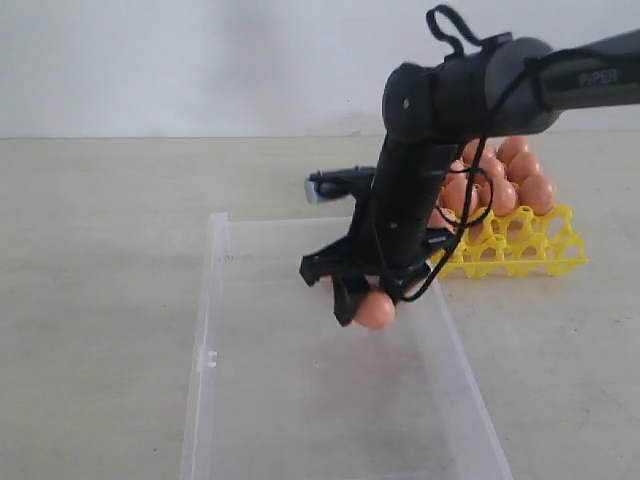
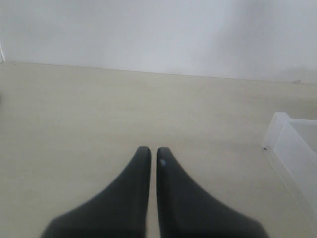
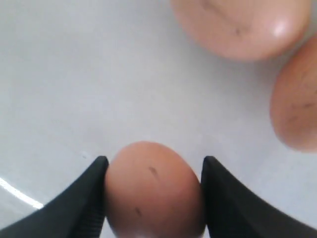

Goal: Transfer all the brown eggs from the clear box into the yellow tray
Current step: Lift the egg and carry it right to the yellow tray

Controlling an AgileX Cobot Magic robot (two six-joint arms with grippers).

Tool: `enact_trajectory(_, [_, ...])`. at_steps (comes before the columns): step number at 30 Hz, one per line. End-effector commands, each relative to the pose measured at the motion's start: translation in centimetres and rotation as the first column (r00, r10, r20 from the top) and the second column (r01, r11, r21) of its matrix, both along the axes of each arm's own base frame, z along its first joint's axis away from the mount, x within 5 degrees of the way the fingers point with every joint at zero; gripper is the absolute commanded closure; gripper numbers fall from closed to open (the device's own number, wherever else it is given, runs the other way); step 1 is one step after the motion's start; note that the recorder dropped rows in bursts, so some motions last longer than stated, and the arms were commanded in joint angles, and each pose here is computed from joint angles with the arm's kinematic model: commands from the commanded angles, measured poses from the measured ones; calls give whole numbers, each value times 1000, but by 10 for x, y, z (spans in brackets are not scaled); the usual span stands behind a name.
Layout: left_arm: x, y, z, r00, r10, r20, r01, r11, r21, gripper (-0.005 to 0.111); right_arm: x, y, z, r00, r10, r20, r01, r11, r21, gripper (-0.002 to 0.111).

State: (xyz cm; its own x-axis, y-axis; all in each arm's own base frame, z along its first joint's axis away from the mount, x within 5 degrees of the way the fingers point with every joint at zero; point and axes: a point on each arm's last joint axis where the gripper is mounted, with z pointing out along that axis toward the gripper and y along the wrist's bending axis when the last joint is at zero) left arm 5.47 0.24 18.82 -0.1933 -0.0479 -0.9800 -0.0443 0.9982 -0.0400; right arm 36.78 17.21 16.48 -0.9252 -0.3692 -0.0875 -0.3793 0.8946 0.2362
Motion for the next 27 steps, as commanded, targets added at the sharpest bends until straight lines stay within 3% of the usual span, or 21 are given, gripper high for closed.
enact_trajectory(1, [0, 0, 0, 1000, 3, 7, -3, 1000, 0, 103, -1, -1, 90, 936, -81, 341, 24, 986, 167, 108])
enact_trajectory(3, [0, 0, 0, 1000, 3, 7, -3, 1000, 0, 103, 0, -5, 124, 850, -304, 430, 175, 933, 315, 108])
enact_trajectory(4, [0, 0, 0, 1000, 3, 7, -3, 1000, 0, 103, 0, -7, 131, 810, -383, 444, 221, 901, 373, 108])
enact_trajectory(5, [0, 0, 0, 1000, 3, 7, -3, 1000, 0, 103, -3, -11, 136, 731, -499, 466, 273, 839, 470, 108])
enact_trajectory(6, [0, 0, 0, 1000, 3, 7, -3, 1000, 0, 103, -7, -15, 135, 696, -537, 477, 283, 816, 505, 108])
enact_trajectory(9, [0, 0, 0, 1000, 3, 7, -3, 1000, 0, 103, -44, -47, 119, 456, -714, 531, 313, 687, 656, 108])
enact_trajectory(10, [0, 0, 0, 1000, 3, 7, -3, 1000, 0, 103, -61, -70, 115, 272, -838, 473, 330, 543, 772, 108])
enact_trajectory(11, [0, 0, 0, 1000, 3, 7, -3, 1000, 0, 103, -71, -87, 112, 131, -909, 396, 316, 416, 853, 108])
enact_trajectory(12, [0, 0, 0, 1000, 3, 7, -3, 1000, 0, 103, -81, -115, 111, -50, -968, 246, 243, 227, 943, 108])
enact_trajectory(14, [0, 0, 0, 1000, 3, 7, -3, 1000, 0, 103, -84, -156, 102, -196, -980, 21, 142, -7, 990, 108])
enact_trajectory(16, [0, 0, 0, 1000, 3, 7, -3, 1000, 0, 103, -75, -175, 100, -156, -988, -17, 112, -34, 993, 108])
enact_trajectory(18, [0, 0, 0, 1000, 3, 7, -3, 1000, 0, 103, -60, -194, 96, -75, -996, -43, 80, -49, 996, 108])
enact_trajectory(21, [0, 0, 0, 1000, 3, 7, -3, 1000, 0, 103, -33, -223, 101, 125, -989, -76, -73, -85, 994, 108])
enact_trajectory(23, [0, 0, 0, 1000, 3, 7, -3, 1000, 0, 103, -10, -236, 93, 270, -961, -59, -45, -73, 996, 108])
enact_trajectory(24, [0, 0, 0, 1000, 3, 7, -3, 1000, 0, 103, -4, -237, 90, 347, -938, -21, -14, -28, 1000, 108])
enact_trajectory(26, [0, 0, 0, 1000, 3, 7, -3, 1000, 0, 103, 9, -234, 84, 480, -866, 139, -6, 155, 988, 108])
enact_trajectory(27, [0, 0, 0, 1000, 3, 7, -3, 1000, 0, 103, 13, -233, 80, 528, -828, 188, -5, 219, 976, 108])
